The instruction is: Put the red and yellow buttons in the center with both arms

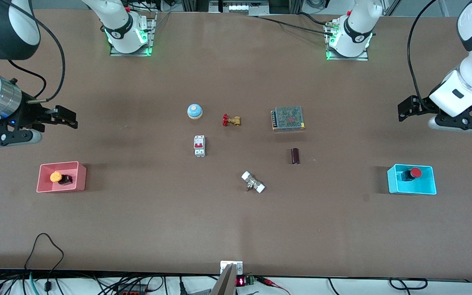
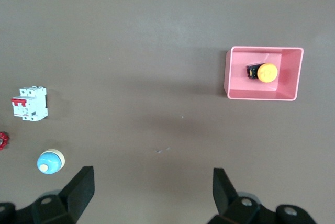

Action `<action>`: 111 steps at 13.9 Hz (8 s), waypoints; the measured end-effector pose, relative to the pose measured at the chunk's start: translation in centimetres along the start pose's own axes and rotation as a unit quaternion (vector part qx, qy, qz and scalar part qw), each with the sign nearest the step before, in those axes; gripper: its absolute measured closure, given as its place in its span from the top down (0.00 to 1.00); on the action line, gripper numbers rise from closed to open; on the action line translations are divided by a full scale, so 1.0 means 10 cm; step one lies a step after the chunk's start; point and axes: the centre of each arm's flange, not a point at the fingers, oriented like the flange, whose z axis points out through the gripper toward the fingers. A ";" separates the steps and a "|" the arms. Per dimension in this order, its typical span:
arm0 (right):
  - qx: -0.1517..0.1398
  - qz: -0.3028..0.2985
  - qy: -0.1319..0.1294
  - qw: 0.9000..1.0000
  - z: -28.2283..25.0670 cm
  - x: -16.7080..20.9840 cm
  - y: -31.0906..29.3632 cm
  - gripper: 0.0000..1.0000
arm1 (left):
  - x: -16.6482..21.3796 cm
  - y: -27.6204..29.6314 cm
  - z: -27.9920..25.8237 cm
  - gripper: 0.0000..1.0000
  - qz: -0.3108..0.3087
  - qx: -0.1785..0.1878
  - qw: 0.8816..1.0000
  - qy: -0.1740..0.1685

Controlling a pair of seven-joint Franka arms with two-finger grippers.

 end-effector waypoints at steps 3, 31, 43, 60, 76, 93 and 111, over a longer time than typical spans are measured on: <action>0.003 -0.012 -0.028 1.000 0.38 0.14 0.08 1.00 | 0.28 -0.23 0.19 1.00 -0.018 -0.001 0.999 -0.031; -0.066 -0.075 0.091 0.991 2.59 0.74 1.79 1.00 | 0.75 -1.70 3.24 0.36 -0.041 -0.006 0.999 -0.010; -0.061 -0.107 0.071 0.990 2.80 0.67 1.84 0.73 | 0.96 -0.23 2.16 0.36 0.021 -0.033 0.997 -0.060; -0.043 -0.149 0.038 0.987 2.12 0.64 1.62 0.35 | 0.21 1.23 3.19 0.51 -0.057 -0.049 0.995 -0.072; -0.003 -0.057 0.025 0.998 2.81 0.32 -1.15 0.35 | 0.76 0.02 0.39 1.00 -0.014 -0.013 0.998 -0.058; -0.001 -0.053 0.059 0.997 2.61 0.50 -1.14 0.94 | 0.76 -0.05 -0.04 1.00 0.020 0.001 1.000 -0.010; -0.010 0.045 0.040 0.998 -0.63 -0.54 -0.20 1.00 | 0.17 0.07 -0.24 1.00 0.023 0.024 0.999 0.042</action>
